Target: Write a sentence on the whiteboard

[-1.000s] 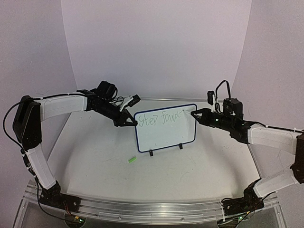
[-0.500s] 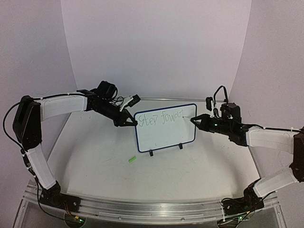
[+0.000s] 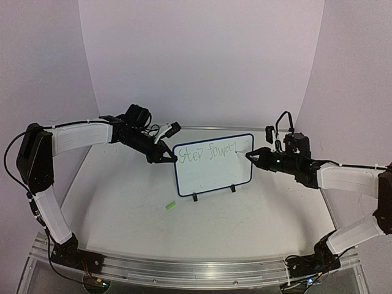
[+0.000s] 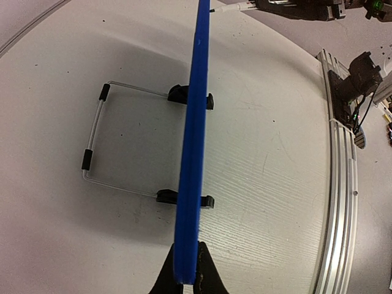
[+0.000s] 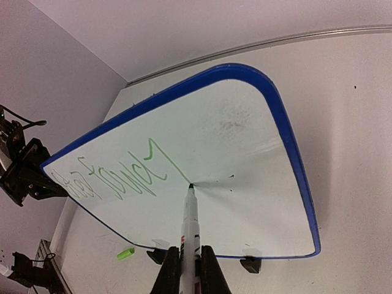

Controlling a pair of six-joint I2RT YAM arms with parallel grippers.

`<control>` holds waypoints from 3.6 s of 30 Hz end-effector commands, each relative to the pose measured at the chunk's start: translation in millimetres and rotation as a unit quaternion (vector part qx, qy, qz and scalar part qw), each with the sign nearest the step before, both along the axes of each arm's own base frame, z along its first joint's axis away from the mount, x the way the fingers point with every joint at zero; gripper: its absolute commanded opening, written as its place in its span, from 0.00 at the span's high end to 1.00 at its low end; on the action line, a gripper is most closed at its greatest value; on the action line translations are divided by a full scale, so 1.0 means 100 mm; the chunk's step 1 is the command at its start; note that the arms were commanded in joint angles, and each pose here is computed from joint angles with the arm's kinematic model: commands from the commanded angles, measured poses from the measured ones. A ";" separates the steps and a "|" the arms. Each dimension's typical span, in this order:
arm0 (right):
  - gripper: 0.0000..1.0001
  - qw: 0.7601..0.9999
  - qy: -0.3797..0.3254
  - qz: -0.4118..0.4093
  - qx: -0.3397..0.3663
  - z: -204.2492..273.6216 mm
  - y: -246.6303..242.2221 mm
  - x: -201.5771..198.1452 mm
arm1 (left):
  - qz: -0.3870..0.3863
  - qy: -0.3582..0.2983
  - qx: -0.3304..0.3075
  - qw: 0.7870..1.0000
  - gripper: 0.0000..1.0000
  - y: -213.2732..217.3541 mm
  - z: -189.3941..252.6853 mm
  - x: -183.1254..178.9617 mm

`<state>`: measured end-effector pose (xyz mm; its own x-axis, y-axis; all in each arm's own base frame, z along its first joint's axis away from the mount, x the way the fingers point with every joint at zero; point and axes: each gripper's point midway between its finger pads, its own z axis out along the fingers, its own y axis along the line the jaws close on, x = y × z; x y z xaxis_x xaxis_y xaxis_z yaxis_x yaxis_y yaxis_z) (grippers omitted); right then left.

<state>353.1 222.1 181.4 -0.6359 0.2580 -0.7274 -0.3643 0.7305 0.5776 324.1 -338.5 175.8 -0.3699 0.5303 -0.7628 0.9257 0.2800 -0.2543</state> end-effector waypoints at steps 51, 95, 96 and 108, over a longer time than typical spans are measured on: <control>1.00 0.998 -0.060 -0.002 0.035 0.55 -0.06 -0.10 | 0.003 -0.007 0.031 0.999 1.00 0.01 -0.10 0.02; 1.00 0.996 -0.043 0.056 0.061 0.43 -0.29 0.26 | 0.000 -0.006 0.031 0.999 1.00 0.01 -0.11 0.00; 1.00 0.996 -0.043 0.055 0.061 0.42 -0.29 0.27 | 0.000 -0.006 0.031 0.999 1.00 0.01 -0.11 0.00; 1.00 0.995 -0.028 0.077 0.054 0.30 -0.22 0.32 | -0.001 -0.006 0.032 0.999 1.00 0.00 -0.11 0.00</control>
<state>375.8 197.3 197.5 -0.6693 0.2512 -0.6992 -0.4552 0.6052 0.6532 323.1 -339.0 176.1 -0.3712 0.5338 -0.7598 0.9254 0.2805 -0.2550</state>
